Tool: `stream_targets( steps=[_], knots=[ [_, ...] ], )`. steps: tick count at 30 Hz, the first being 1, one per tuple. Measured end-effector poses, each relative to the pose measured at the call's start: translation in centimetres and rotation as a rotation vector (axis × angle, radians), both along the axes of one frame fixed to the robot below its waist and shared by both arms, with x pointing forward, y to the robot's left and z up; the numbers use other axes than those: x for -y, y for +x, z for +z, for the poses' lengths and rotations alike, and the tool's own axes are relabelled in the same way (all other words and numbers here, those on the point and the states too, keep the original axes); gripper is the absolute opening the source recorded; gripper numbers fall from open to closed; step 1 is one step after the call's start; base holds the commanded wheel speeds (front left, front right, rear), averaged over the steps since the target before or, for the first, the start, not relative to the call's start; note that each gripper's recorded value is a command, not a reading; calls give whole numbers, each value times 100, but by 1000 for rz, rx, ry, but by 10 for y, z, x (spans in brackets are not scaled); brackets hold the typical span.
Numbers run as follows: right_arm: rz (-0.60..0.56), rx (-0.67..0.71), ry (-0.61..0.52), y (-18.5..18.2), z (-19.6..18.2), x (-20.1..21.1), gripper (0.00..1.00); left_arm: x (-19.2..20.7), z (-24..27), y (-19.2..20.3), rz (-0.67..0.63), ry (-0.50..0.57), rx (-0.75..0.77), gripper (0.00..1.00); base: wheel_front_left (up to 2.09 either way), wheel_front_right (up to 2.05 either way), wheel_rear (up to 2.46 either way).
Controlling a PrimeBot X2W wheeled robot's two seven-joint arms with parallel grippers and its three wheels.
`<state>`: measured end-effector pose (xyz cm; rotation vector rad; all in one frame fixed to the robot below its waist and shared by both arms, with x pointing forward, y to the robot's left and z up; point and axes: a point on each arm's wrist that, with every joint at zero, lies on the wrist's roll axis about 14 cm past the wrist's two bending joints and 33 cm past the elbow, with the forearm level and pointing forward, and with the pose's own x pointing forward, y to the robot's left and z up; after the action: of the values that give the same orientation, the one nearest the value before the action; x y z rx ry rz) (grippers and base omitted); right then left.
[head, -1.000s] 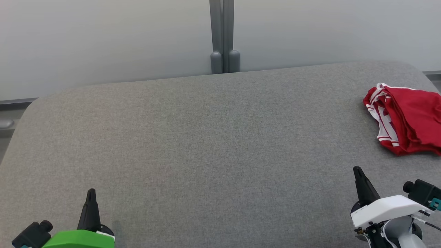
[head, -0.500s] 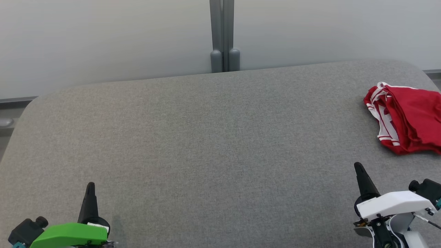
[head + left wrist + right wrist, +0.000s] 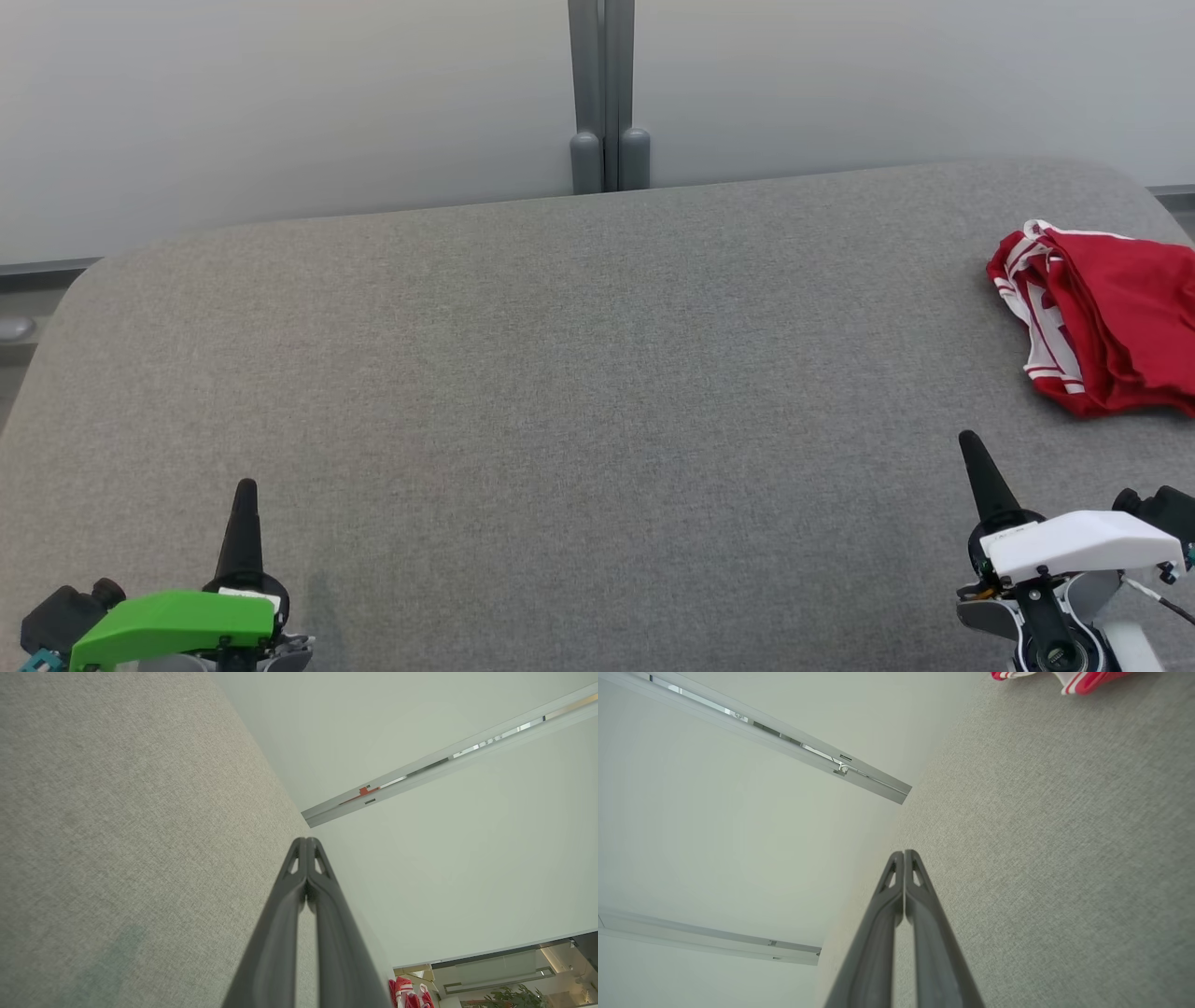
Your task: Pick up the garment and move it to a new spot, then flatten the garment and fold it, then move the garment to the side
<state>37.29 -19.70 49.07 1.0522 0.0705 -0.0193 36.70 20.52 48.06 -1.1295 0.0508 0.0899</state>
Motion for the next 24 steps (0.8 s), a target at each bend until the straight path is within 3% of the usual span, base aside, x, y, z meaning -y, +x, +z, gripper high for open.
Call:
stream_targets(
  steps=[24],
  knots=[
    [-22,20,238,7,6,2,0,2,8,8,-3,-204,26,0,0,0,0]
  ],
)
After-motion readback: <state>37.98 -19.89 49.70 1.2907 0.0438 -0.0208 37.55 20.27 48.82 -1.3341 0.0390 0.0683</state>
